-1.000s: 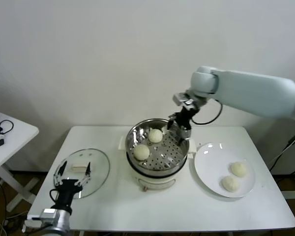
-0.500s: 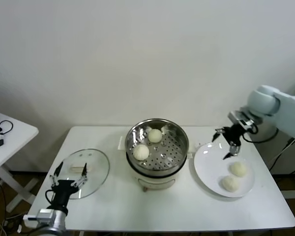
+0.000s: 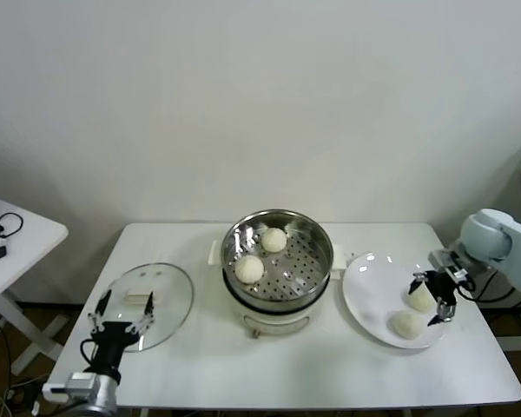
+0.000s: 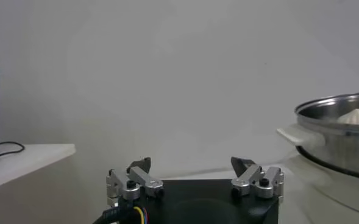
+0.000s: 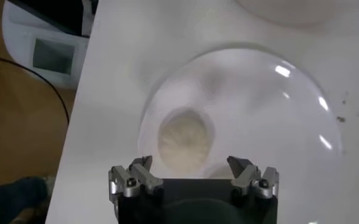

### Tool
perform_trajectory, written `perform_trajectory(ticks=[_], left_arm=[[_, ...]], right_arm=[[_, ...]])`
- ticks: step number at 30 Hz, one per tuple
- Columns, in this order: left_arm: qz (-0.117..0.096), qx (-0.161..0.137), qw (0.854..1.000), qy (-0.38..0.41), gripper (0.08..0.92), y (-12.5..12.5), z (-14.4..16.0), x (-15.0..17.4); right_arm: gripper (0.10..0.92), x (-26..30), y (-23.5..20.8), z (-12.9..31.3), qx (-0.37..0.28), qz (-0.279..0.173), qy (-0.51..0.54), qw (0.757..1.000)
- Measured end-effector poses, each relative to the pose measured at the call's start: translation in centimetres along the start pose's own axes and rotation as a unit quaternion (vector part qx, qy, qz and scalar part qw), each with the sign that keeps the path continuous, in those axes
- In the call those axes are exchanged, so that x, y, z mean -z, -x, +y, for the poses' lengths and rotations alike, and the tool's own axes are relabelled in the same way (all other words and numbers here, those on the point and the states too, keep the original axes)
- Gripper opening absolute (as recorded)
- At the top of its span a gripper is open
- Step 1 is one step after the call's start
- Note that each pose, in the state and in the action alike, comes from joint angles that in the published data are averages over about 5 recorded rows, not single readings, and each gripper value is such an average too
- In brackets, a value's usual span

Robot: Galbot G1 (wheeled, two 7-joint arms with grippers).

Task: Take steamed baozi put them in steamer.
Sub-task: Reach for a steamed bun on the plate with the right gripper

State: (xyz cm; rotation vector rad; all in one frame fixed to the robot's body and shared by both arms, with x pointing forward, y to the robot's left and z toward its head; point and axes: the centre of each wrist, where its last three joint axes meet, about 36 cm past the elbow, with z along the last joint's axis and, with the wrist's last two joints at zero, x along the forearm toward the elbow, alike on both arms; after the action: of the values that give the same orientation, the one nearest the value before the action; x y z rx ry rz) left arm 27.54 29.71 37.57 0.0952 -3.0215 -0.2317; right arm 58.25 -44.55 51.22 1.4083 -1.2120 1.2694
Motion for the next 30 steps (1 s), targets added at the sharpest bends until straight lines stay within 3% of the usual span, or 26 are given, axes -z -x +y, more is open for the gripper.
perform_trajectory(ticks=[30], left_arm=[[0.009, 0.004, 1.000, 0.000, 0.823, 0.1, 0.2, -0.8]], right_arm=[[0.795, 2.2, 5.6, -1.6, 0.020, 0.017, -0.016, 1.000]])
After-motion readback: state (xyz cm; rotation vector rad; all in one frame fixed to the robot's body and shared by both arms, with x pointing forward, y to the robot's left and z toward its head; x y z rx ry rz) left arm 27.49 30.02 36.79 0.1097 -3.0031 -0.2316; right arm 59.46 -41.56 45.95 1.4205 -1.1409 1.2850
